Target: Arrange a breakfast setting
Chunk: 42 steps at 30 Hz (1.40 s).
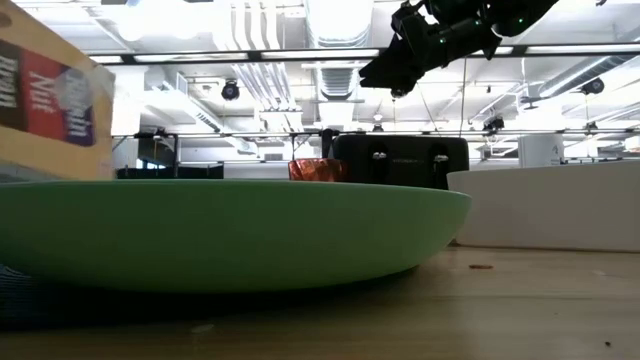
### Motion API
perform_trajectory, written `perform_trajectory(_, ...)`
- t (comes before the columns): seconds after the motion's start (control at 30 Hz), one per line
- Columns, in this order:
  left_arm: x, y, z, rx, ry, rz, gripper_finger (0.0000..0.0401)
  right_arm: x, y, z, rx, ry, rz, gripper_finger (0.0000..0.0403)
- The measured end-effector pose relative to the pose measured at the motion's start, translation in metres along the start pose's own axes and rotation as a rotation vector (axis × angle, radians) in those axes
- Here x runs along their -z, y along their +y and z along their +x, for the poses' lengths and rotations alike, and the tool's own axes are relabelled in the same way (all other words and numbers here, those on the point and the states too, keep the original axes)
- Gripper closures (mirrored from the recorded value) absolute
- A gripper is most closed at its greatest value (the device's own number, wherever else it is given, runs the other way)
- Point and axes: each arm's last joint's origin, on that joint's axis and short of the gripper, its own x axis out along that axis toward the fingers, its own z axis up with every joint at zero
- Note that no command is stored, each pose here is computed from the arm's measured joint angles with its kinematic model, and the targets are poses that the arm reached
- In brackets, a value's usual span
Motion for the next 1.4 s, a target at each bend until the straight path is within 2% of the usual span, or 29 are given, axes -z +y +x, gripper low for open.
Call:
perform_trajectory(0.13, -0.0038, 0.0011, 0.0019, 0.025, -0.089, -0.009, 0.0401, 0.0000, 0.0001, 0.0000, 0.000, 0.000, 0.001, 0.0170)
perform_trajectory(0.53, -0.0015, 0.0002, -0.0025, 0.037, -0.054, 0.008, 0.0401, 0.0000, 0.0000, 0.0000, 0.000, 0.000, -0.003, 0.0170)
perform_trajectory(0.63, -0.0041, 0.0016, -0.0019, 0.051, -0.102, -0.017, 0.0401, 0.0000, 0.0000, 0.0000, 0.000, 0.000, -0.002, 0.0170)
perform_trajectory(0.73, -0.0011, 0.0016, -0.0043, 0.031, -0.033, -0.004, 0.0401, 0.0000, 0.0000, 0.0000, 0.000, 0.000, -0.003, 0.0170)
perform_trajectory(0.87, -0.0042, 0.0033, -0.0026, 0.045, -0.084, -0.026, 0.0401, 0.0000, 0.0000, 0.0000, 0.000, 0.000, -0.005, 0.0170)
perform_trajectory(1.0, -0.0014, 0.0036, -0.0029, 0.019, -0.010, -0.016, 0.0401, 0.0000, 0.0000, 0.0000, 0.000, 0.000, -0.005, 0.0170)
perform_trajectory(1.3, -0.0043, 0.0056, -0.0059, 0.072, -0.071, -0.047, 0.0401, 0.0000, 0.0000, 0.0000, 0.000, 0.000, -0.005, 0.0170)
perform_trajectory(1.4, -0.0052, 0.0069, -0.0027, 0.048, -0.066, -0.043, 0.0401, 0.0000, 0.0000, 0.0000, 0.000, 0.000, -0.001, 0.0170)
